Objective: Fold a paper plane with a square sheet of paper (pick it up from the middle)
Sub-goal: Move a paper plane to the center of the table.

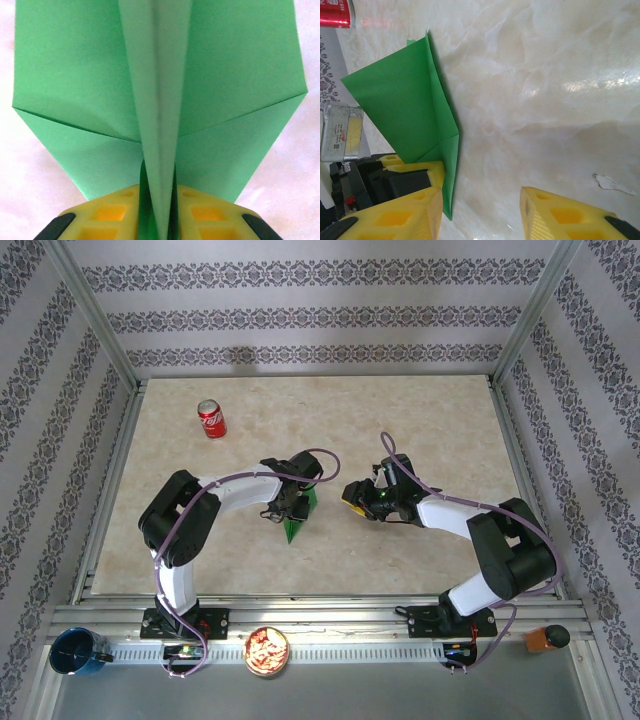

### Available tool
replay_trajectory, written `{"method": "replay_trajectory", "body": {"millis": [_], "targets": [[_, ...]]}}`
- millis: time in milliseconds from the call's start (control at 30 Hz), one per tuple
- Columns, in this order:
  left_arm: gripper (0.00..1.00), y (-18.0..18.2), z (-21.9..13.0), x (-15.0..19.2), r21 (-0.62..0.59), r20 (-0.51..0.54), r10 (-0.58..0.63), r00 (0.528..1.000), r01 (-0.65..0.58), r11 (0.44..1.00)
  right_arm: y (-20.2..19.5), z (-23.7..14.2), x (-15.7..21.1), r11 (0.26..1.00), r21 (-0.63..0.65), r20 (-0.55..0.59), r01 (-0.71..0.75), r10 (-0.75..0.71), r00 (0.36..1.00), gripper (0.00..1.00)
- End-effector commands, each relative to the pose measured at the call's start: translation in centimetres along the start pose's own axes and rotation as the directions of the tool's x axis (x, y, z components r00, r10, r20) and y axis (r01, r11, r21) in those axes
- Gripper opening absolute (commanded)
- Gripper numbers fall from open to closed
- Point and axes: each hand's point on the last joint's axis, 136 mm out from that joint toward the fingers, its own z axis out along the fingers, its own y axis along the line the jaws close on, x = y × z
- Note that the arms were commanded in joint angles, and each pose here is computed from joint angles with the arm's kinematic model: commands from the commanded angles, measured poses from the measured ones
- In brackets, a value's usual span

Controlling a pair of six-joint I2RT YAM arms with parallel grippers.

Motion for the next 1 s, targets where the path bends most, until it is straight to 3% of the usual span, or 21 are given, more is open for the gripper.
{"method": "replay_trajectory", "body": {"millis": [0, 233, 567, 967], "targets": [[0.24, 0.4, 1.9, 0.2, -0.019, -0.026, -0.024, 0.999, 0.023, 1.000, -0.4, 0.2, 0.6, 1.000, -0.003, -0.022, 0.012, -0.012, 1.000, 0.46], [0.35, -0.1, 1.9, -0.6, -0.006, -0.004, -0.075, 0.997, 0.075, 0.997, -0.3, -0.4, 0.3, 1.000, -0.009, -0.015, 0.021, -0.021, 1.000, 0.46], [0.39, -1.1, 1.4, -2.2, 0.022, 0.034, -0.190, 0.981, 0.189, 0.982, -0.2, -1.8, -0.5, 0.999, -0.029, 0.011, 0.036, -0.036, 0.999, 0.47], [0.42, -1.6, -5.4, -4.9, 0.068, 0.195, -0.231, 0.953, 0.222, 0.973, -0.6, -5.1, -2.7, 0.992, 0.045, 0.100, 0.116, -0.120, 0.988, 0.48]]}}
